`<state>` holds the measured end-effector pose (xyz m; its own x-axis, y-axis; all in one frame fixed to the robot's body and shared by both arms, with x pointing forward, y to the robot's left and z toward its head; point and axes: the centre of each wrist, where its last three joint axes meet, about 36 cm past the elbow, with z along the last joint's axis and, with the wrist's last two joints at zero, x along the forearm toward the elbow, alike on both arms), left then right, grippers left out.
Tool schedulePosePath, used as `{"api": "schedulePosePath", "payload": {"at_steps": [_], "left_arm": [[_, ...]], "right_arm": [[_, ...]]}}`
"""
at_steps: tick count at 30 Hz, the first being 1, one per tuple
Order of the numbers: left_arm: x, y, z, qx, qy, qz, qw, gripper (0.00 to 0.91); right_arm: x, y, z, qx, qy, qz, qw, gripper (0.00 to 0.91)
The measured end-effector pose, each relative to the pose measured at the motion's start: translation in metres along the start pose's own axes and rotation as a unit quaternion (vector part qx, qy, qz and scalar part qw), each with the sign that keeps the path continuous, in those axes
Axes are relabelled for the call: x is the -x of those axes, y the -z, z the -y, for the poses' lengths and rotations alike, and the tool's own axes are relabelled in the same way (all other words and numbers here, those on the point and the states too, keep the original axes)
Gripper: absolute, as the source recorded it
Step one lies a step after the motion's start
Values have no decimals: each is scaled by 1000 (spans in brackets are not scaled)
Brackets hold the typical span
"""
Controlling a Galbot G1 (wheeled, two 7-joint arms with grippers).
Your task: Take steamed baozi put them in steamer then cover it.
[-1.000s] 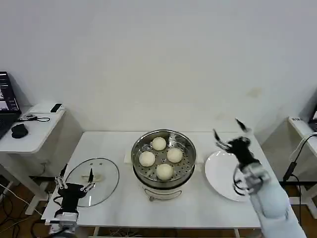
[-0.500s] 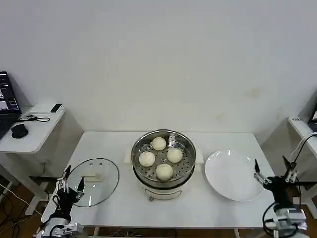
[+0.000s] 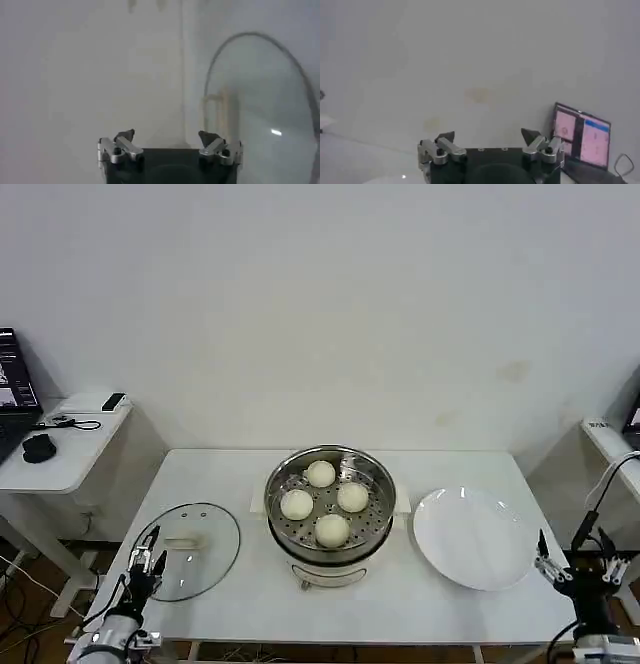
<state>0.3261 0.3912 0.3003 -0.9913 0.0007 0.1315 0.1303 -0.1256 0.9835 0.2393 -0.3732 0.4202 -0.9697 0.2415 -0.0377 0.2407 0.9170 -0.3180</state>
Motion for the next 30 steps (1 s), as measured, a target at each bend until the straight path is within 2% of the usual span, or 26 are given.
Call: {"api": "schedulePosePath", "payload": {"at_steps": [30], "left_arm": [[60, 7, 12, 32, -13, 21, 999, 907]], "right_arm": [[-34, -17, -5, -18, -4, -38, 999, 907]]}}
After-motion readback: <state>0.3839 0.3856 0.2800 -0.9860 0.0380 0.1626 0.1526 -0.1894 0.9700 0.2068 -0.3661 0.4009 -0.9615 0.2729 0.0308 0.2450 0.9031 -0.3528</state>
